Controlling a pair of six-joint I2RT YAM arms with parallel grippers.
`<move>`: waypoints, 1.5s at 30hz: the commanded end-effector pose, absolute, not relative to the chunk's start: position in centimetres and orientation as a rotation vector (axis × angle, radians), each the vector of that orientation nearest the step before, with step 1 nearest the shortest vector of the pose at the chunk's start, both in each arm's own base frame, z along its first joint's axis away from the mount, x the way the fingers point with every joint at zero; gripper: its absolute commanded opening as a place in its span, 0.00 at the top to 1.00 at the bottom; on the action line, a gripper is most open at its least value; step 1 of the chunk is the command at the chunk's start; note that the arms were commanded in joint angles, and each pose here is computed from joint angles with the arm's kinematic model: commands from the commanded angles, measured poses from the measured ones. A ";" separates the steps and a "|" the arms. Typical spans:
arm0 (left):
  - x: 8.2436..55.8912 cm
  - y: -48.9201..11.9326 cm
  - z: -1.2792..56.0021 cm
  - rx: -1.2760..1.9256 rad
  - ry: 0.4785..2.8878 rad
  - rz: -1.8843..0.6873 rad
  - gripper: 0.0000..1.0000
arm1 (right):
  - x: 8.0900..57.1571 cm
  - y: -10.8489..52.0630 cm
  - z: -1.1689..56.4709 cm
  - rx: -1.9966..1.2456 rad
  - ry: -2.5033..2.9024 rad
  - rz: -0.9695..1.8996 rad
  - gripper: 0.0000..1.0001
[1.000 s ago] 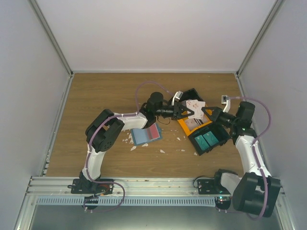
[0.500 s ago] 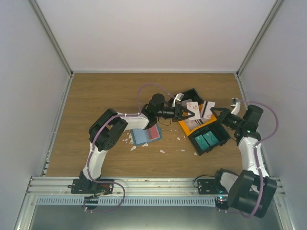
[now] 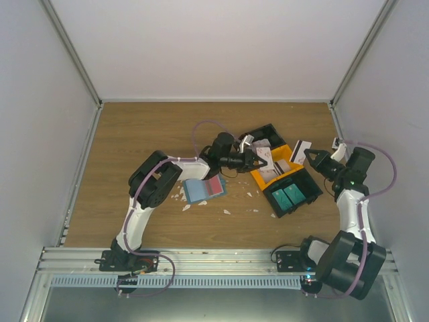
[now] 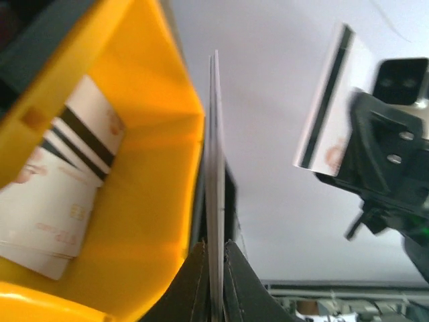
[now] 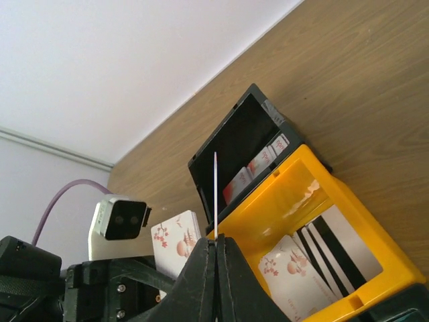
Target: Put the credit cards into the card holder
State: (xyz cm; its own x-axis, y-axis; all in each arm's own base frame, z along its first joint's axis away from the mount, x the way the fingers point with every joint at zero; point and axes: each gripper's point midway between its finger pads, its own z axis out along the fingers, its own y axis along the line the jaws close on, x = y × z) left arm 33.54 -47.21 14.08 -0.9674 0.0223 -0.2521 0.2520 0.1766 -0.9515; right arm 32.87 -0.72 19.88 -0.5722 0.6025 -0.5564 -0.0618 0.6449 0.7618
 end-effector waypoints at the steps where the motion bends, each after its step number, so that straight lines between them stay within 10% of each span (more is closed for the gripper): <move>1: 34.6 -48.1 11.4 0.269 2.317 -1.666 0.91 | 32.9 -1.5 20.7 0.394 1.992 0.874 1.00; 12: 34.5 -48.9 8.5 0.279 2.442 -1.439 0.85 | 32.8 -1.2 20.2 0.380 2.023 0.847 1.00; 29: 32.9 -42.2 13.4 0.268 2.412 -1.164 0.47 | 32.3 6.1 19.3 0.178 2.150 0.910 0.99; 45: 30.2 -24.1 8.3 -0.136 2.513 -0.788 0.67 | 29.4 26.9 13.6 -0.330 2.333 1.324 0.99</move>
State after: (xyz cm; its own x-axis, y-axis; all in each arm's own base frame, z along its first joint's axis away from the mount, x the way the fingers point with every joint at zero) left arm 30.71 -26.41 9.16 -0.8811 -0.2195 -0.4189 0.0819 0.8015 -0.5923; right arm 28.67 23.25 13.64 -0.8846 0.0446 -0.4642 -0.3606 0.5656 0.7416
